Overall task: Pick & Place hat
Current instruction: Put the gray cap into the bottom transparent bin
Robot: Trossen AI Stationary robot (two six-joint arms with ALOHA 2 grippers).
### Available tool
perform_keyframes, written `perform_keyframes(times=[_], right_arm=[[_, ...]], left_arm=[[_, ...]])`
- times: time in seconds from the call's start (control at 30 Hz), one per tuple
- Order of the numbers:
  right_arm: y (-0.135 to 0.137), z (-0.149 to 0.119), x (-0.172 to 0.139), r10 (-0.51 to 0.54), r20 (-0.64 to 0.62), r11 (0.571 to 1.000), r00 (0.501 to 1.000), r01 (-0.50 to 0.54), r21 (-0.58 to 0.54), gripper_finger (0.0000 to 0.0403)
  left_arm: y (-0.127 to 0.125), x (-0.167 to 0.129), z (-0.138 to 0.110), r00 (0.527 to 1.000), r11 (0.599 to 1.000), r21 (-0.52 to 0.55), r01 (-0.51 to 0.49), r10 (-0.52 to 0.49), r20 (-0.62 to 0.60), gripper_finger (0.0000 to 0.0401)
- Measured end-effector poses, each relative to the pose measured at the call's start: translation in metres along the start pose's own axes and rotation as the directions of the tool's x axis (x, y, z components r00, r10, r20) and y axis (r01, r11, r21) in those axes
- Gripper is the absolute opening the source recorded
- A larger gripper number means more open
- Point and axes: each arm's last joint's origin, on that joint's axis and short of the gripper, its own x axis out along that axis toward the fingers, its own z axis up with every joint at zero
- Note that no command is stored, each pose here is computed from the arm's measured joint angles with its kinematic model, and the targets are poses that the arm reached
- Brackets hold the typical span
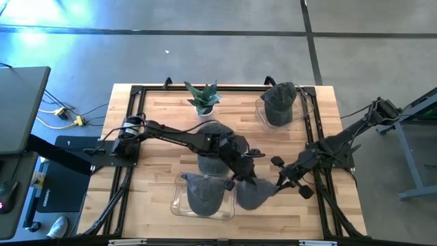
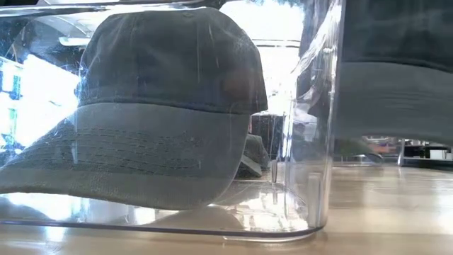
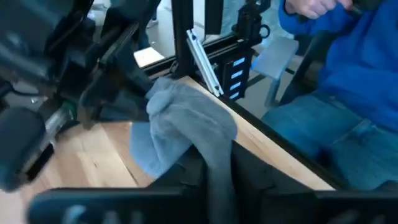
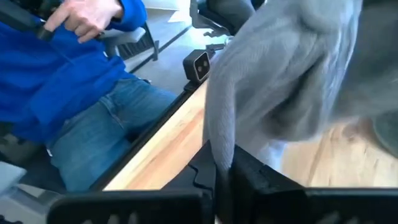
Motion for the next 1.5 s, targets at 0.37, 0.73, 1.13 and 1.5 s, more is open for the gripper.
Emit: perform_keyframes(times=[0.37, 0.73, 1.13, 1.5], right_arm=[[-0.001, 0.000, 0.000, -0.017, 0.002, 0.999, 1.000, 0.017, -0.048, 0.0005], [0.000, 0.000, 0.000, 0.008, -0.006, 0.998, 1.000, -0.008, -0.057, 0.0008], [0.003, -0.004, -0.010, 0.053, -0.051, 0.998, 0.997, -0.051, 0.034, 0.0008], [0.002, -0.004, -0.011, 0.018, -0.043, 1.000, 0.999, -0.017, 0.024, 0.0010]], left_arm=[[0.007, 0.022, -0.023, 1.000, 0.998, -0.064, -0.024, 0.023, -0.010, 0.0263], [0.006, 0.037, -0.046, 0.969, 0.965, -0.090, 0.246, -0.244, 0.037, 0.0285], [0.001, 0.031, -0.036, 0.921, 0.921, -0.062, 0.385, -0.379, 0.084, 0.0207], [0.009, 0.032, -0.029, 0.988, 0.963, -0.228, 0.141, -0.124, 0.089, 0.0146]])
